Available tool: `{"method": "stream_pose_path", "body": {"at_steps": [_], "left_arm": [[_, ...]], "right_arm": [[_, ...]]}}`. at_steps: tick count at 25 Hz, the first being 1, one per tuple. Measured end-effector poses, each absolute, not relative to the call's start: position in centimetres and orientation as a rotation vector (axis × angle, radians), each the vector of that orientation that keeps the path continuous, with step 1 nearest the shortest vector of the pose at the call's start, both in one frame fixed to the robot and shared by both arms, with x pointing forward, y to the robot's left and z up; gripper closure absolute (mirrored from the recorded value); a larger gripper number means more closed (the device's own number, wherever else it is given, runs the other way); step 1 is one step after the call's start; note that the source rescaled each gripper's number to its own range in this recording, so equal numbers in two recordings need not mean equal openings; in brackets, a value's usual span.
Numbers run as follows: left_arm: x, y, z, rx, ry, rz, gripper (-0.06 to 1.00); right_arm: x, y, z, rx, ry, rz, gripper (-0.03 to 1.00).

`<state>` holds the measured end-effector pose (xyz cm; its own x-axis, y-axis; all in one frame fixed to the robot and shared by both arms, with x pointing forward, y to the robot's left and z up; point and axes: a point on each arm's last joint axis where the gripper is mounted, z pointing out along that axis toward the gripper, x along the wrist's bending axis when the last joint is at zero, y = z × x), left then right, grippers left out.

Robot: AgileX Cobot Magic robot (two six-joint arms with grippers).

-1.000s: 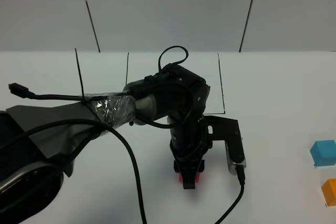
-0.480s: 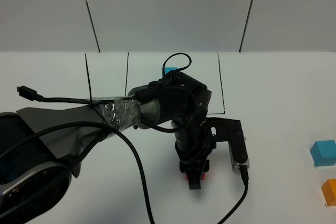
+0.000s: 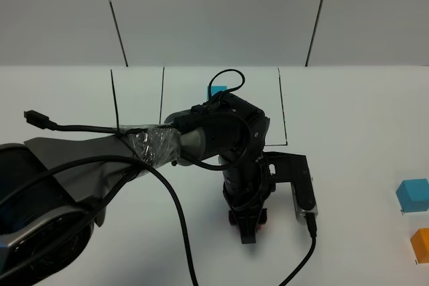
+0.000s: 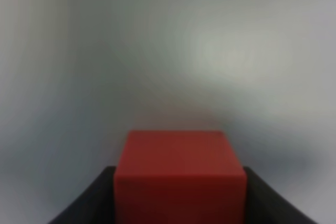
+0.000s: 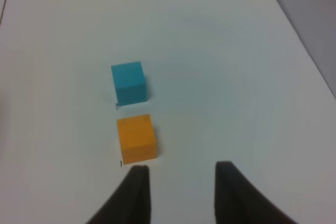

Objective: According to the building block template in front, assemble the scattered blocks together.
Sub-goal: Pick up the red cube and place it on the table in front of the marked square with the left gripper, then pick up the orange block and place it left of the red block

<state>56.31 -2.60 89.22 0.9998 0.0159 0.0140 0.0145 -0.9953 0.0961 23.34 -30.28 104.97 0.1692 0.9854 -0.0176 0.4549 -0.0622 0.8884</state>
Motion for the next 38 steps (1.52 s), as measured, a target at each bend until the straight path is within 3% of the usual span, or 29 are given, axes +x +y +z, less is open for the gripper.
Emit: {"method": "stream_pose_path", "body": {"at_steps": [4, 6, 9, 14, 18, 20, 23, 29, 38], "left_arm": [[56.3, -2.6, 88.7, 3.052, 0.058, 0.01, 0.2], [56.4, -2.8, 89.3, 3.042, 0.058, 0.026, 0.03], [56.6, -3.2, 91.4, 3.008, 0.049, 0.077, -0.06], [56.6, -3.4, 97.9, 2.912, 0.139, 0.207, -0.02], [56.1, -0.7, 102.7, 3.007, 0.293, 0.352, 0.15], [56.3, 1.3, 104.6, 3.05, 0.484, 0.47, 0.29], [57.8, 4.6, 107.3, 2.916, 0.878, 0.652, 0.4], [58.8, 12.2, 113.6, 2.529, 1.387, 0.745, 0.43], [52.4, 17.8, 123.4, 2.181, 1.407, 0.833, 0.43]], "right_arm": [[23.3, -30.3, 105.0, 1.642, 1.4, 0.833, 0.97], [23.3, -30.3, 105.0, 1.642, 1.4, 0.833, 0.97], [23.3, -30.3, 105.0, 1.642, 1.4, 0.833, 0.97], [23.3, -30.3, 105.0, 1.642, 1.4, 0.833, 0.97], [23.3, -30.3, 105.0, 1.642, 1.4, 0.833, 0.97], [23.3, -30.3, 105.0, 1.642, 1.4, 0.833, 0.97], [23.3, -30.3, 105.0, 1.642, 1.4, 0.833, 0.97], [23.3, -30.3, 105.0, 1.642, 1.4, 0.833, 0.97], [23.3, -30.3, 105.0, 1.642, 1.4, 0.833, 0.97]]}}
